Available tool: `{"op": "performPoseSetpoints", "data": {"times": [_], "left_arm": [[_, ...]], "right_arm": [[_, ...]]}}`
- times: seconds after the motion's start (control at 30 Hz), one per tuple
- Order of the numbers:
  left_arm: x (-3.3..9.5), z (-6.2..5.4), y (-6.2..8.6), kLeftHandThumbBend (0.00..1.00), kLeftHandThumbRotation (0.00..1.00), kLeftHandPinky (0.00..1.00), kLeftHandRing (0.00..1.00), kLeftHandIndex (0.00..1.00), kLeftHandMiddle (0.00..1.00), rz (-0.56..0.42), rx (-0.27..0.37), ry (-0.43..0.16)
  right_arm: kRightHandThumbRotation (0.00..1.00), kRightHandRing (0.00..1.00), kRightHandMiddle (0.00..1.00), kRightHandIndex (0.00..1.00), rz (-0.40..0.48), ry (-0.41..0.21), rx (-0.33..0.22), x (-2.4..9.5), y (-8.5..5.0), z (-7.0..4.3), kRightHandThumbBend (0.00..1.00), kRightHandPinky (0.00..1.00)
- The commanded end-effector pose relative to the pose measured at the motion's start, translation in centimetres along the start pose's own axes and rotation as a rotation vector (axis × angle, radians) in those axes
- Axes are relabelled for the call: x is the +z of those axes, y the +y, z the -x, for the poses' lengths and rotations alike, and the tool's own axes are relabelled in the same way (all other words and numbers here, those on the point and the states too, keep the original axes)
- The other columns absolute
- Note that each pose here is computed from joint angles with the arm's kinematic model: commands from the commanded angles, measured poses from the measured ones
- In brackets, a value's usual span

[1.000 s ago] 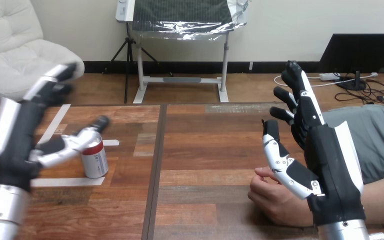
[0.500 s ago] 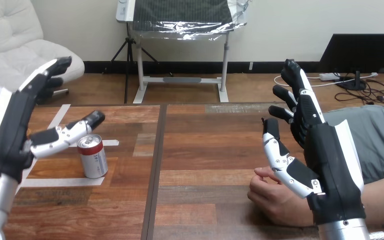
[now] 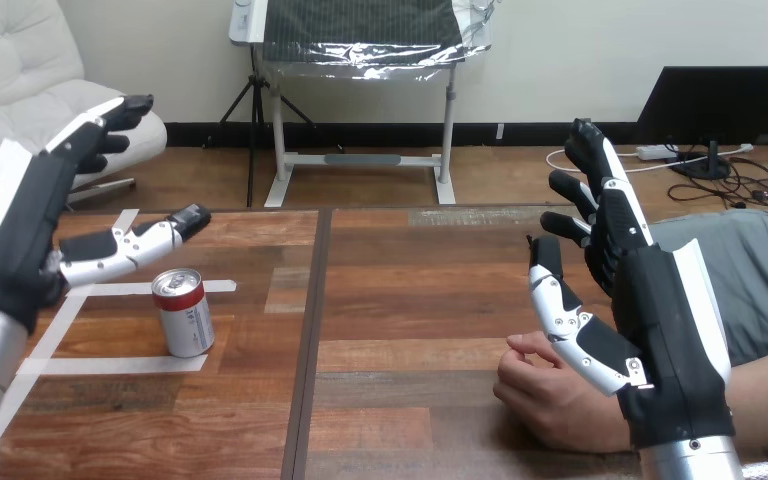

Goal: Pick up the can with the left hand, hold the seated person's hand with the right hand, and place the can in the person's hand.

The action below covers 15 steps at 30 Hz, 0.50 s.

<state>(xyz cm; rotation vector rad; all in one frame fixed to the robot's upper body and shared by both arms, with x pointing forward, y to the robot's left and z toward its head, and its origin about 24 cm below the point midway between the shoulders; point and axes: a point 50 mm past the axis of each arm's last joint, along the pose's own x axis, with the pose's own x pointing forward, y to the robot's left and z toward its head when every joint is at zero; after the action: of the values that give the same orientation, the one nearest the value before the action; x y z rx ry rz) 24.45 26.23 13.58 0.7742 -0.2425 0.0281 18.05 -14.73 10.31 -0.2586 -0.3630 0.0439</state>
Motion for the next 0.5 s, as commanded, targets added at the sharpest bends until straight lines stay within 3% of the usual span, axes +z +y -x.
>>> {"op": "performPoseSetpoints", "data": {"times": [0.0, 0.47], "left_arm": [[0.6, -1.7, 0.8, 0.76, 0.33, 0.83, 0.85, 0.86, 0.88, -0.043, -0.017, -0.044], [-0.2, -3.5, 0.4, 0.74, 0.30, 0.84, 0.86, 0.86, 0.89, -0.033, -0.135, 0.006]], "right_arm": [[0.00, 0.93, 0.98, 0.98, -0.002, -0.077, -0.011, 1.0, -0.3, -1.3, 0.00, 0.84], [0.00, 0.93, 0.97, 0.98, 0.001, -0.073, -0.011, 1.1, -0.3, -1.5, 0.00, 0.83]]}}
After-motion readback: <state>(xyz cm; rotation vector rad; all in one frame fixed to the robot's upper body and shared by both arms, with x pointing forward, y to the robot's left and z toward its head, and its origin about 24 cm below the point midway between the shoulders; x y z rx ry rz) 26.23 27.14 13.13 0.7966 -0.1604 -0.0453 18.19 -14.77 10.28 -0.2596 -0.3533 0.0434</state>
